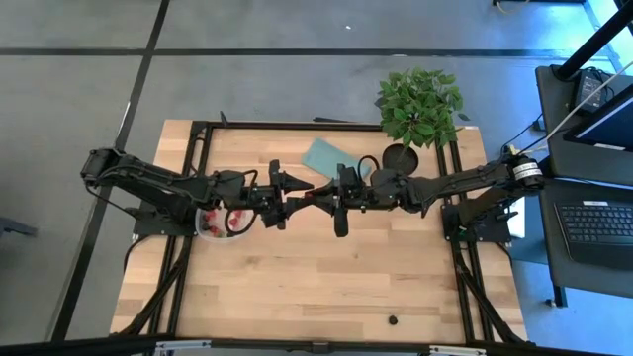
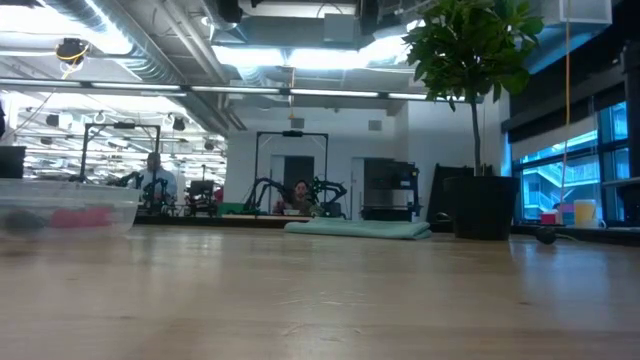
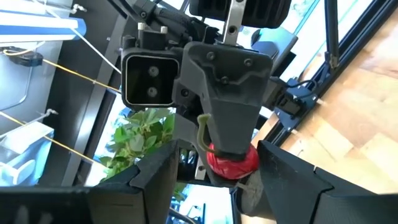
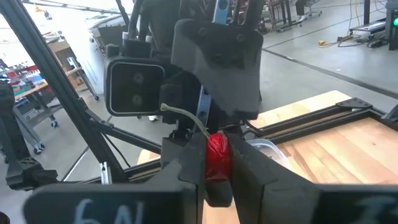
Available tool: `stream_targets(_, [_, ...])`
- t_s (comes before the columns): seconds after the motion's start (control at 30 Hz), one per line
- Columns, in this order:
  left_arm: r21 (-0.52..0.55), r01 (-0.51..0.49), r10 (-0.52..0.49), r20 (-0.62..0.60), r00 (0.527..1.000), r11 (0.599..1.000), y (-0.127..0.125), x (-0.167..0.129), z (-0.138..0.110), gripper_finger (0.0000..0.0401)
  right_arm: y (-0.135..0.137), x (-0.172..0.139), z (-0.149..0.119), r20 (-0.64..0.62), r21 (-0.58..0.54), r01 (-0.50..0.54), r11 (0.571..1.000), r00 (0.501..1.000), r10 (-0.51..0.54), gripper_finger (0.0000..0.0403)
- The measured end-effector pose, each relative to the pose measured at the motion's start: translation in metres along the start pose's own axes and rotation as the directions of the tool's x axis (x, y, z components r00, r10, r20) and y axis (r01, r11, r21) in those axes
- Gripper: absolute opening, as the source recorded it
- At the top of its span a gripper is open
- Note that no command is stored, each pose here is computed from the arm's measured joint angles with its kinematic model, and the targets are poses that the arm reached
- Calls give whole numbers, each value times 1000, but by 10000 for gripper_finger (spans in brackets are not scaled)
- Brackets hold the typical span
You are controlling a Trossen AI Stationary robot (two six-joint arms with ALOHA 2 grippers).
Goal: Pick and placing Produce into tupperware
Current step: Put the red cherry into the transparent bin
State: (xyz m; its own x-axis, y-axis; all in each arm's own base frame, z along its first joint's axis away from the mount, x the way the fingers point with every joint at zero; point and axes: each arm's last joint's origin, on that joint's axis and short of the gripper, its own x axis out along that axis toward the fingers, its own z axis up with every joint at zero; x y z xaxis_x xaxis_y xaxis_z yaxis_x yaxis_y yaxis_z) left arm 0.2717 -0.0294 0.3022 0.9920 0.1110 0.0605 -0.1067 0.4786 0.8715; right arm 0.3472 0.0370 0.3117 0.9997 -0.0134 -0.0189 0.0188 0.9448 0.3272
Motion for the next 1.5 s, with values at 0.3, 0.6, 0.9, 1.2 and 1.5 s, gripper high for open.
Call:
stream_targets(0.3, [-1, 7, -7, 13, 1000, 1000, -2, -1, 3, 195, 0, 0, -1, -14, -2, 5, 1000, 1000, -5, 57])
stream_targets(0.6, [0, 14, -14, 15, 1000, 1000, -3, -1, 4, 110, 0, 0, -1, -10, -1, 6, 1000, 1000, -6, 57])
stream_targets(0.9, [2, 15, -15, 3, 1000, 1000, -2, -1, 3, 83, 0, 0, -1, -13, -1, 5, 1000, 1000, -5, 57])
stream_targets(1.2, [4, 9, -9, -17, 1000, 1000, -1, 0, -1, 76, -1, 0, -1, -13, 0, 10, 1000, 1000, -10, 57])
stream_targets(1.5, [3, 8, -8, -20, 1000, 1000, -2, -1, 1, 76, 0, 0, -1, -12, 6, 4, 1000, 1000, -3, 60])
